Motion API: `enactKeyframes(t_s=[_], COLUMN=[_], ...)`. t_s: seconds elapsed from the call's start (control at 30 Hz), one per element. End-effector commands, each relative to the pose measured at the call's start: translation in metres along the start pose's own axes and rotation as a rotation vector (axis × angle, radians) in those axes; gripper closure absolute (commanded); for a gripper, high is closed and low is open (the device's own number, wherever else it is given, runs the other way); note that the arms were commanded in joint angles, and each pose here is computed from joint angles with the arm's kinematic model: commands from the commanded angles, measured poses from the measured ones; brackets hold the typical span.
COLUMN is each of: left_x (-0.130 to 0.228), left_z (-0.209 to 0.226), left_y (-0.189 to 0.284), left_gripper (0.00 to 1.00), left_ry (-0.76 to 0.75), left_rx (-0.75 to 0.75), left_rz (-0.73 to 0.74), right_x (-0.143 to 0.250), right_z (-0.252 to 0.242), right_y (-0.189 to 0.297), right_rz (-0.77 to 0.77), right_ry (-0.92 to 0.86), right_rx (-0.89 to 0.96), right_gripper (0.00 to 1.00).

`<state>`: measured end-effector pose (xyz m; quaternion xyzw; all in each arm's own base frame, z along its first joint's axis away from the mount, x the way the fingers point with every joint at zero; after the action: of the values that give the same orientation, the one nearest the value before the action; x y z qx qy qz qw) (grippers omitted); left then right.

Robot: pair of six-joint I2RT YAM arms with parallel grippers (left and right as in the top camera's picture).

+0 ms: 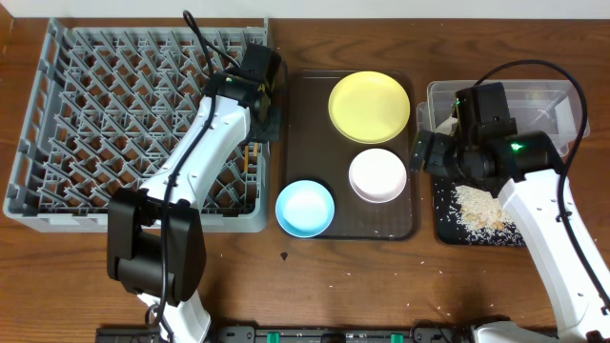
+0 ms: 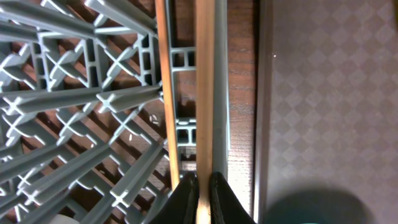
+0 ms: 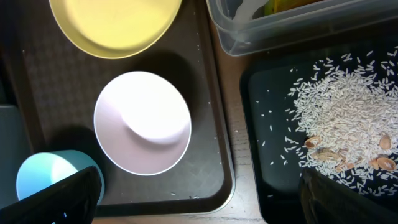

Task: Sort waste into correct bins and load items into the dishwasher
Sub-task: 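Reach the left gripper to the white bowl and grasp its rim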

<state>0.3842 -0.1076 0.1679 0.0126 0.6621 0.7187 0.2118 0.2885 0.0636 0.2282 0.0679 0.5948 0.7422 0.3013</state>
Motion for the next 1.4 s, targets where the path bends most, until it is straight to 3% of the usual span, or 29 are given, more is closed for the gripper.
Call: enactKeyframes(t_s=[0.0, 0.33, 0.53, 0.63, 0.73, 0.97, 1.13, 1.37], left_x=[0.001, 0.0, 0.007, 0.007, 0.009, 0.02, 0.022, 0.02], left_z=[0.001, 0.01, -0.015, -0.038, -0.082, -0.136, -0.155, -0.171], left_y=[-0.001, 0.031, 0.048, 0.066, 0.079, 0.065, 0.042, 0.013], left_gripper=[0.84, 0.84, 0.83, 0.75, 0.61, 0.5, 0.46, 0.43], left_ry=[-0.006, 0.035, 0.011, -0.05, -0.21, -0.28, -0.282, -0.282], left_rx=[-0.008, -0.024, 0.09, 0.111, 0.147, 0.186, 0.252, 0.326], left_rz=[0.013, -0.062, -0.065, -0.111, -0.159, -0.109, -0.054, -0.008], right_x=[0.0, 0.0, 0.0, 0.0, 0.0, -0.001, -0.015, -0.035], right_z=[0.003, 0.003, 0.003, 0.003, 0.003, -0.008, -0.044, -0.065], right_y=[0.005, 0.005, 0.005, 0.005, 0.005, 0.005, 0.008, 0.015], right_rz=[-0.01, -0.01, -0.009, -0.01, -0.01, 0.01, 0.04, 0.107], right_ry=[0.017, 0.017, 0.017, 0.017, 0.017, -0.012, -0.188, -0.233], right_rx=[-0.014, -0.014, -0.013, -0.013, -0.014, 0.023, 0.076, -0.112], right_gripper=[0.01, 0.01, 0.01, 0.01, 0.01, 0.01, 0.01, 0.02])
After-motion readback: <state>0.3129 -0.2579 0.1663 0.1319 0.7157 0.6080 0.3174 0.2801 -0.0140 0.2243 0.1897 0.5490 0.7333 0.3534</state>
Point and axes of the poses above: each gripper's point midway between its finger pads, its own y axis back along the fingers, its own z axis along the line the jaws close on, x = y × z, the point moved 7 cm from there along y, back along the fingers, and after that the axes turned 15 degrees about -y, right-handed, at the moved point
